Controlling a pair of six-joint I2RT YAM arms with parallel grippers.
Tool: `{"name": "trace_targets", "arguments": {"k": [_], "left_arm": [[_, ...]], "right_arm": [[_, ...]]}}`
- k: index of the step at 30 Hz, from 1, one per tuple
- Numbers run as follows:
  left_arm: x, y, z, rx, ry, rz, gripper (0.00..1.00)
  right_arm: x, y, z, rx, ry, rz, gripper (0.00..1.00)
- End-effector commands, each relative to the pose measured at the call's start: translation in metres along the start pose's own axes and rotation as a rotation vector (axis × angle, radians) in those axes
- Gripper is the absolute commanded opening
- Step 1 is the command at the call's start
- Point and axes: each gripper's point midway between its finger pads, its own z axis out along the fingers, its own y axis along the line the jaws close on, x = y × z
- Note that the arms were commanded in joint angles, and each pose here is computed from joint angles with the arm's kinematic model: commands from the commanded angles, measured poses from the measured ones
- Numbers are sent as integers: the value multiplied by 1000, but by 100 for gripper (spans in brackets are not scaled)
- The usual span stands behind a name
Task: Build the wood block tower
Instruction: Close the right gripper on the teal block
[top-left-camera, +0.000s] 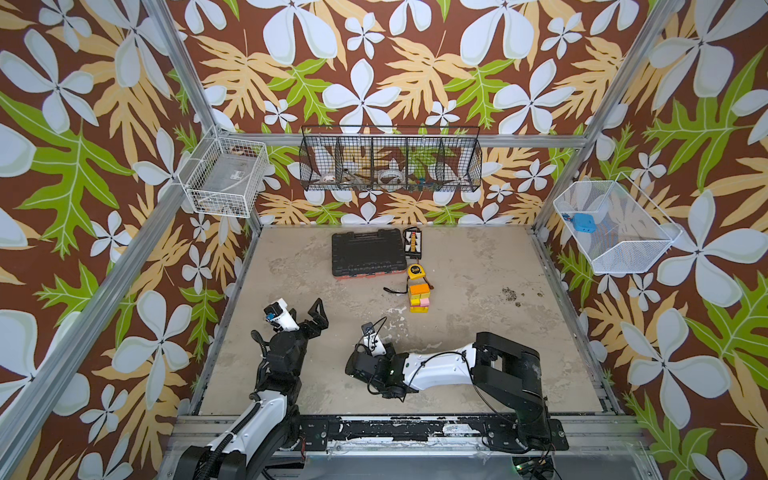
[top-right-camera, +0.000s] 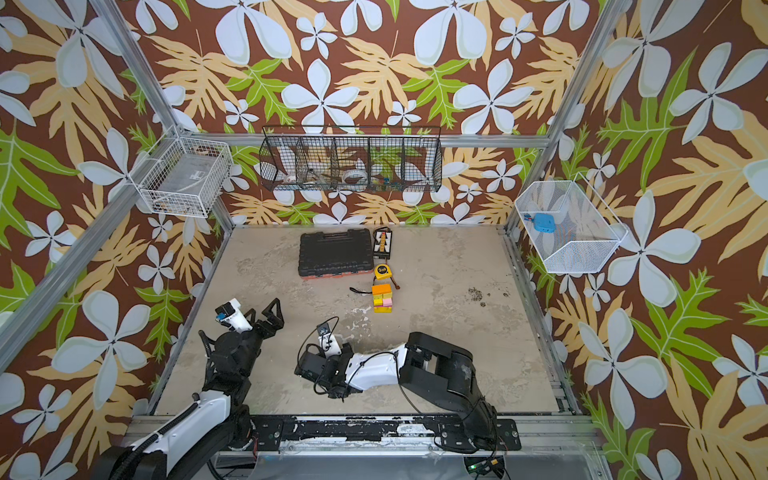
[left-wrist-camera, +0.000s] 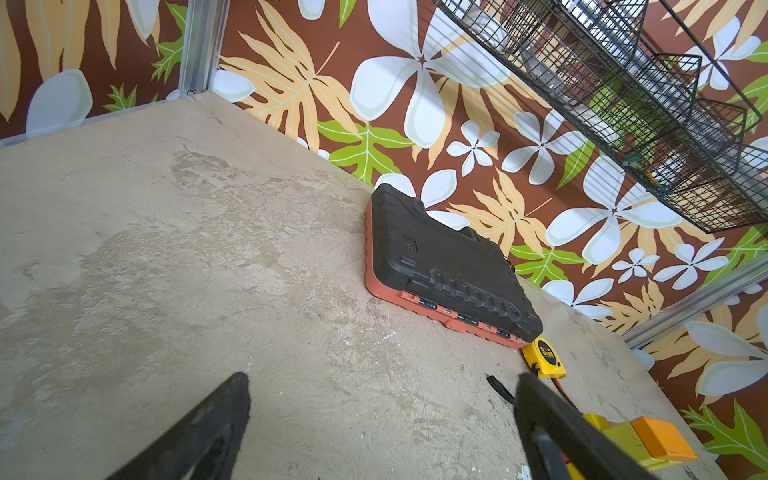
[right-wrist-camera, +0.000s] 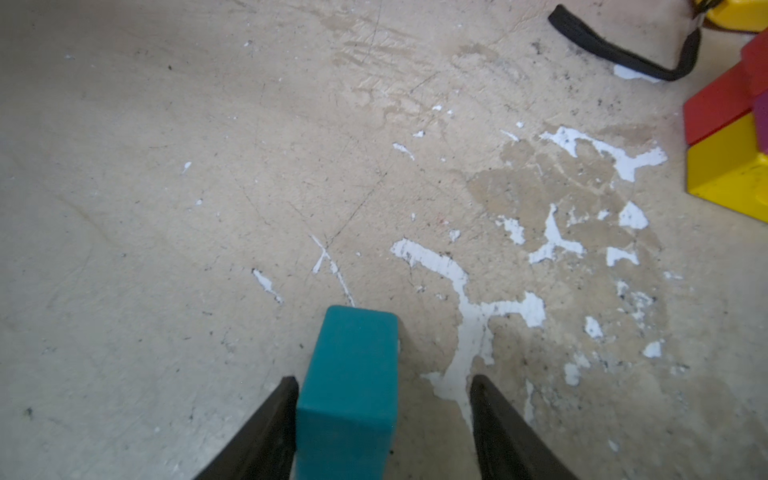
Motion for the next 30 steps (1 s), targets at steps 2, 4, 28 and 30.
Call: {"name": "trace_targets", "arguments": {"k": [2,4,28,30], "left_arm": [[-3,0,0,1,-14,-3,100],[-3,0,0,1,-13,-3,100],[-2,0,-1,2,-13,-3,100],[-2,0,-1,3,-12,-2,100]], "right_arm": [[-2,10,0,-37,1,-5,59],[-2,11,1,-36,3,-6,54],[-3,23,4,-69,20,-35,46],[-4,24,4,-73,19,-40,43]]}}
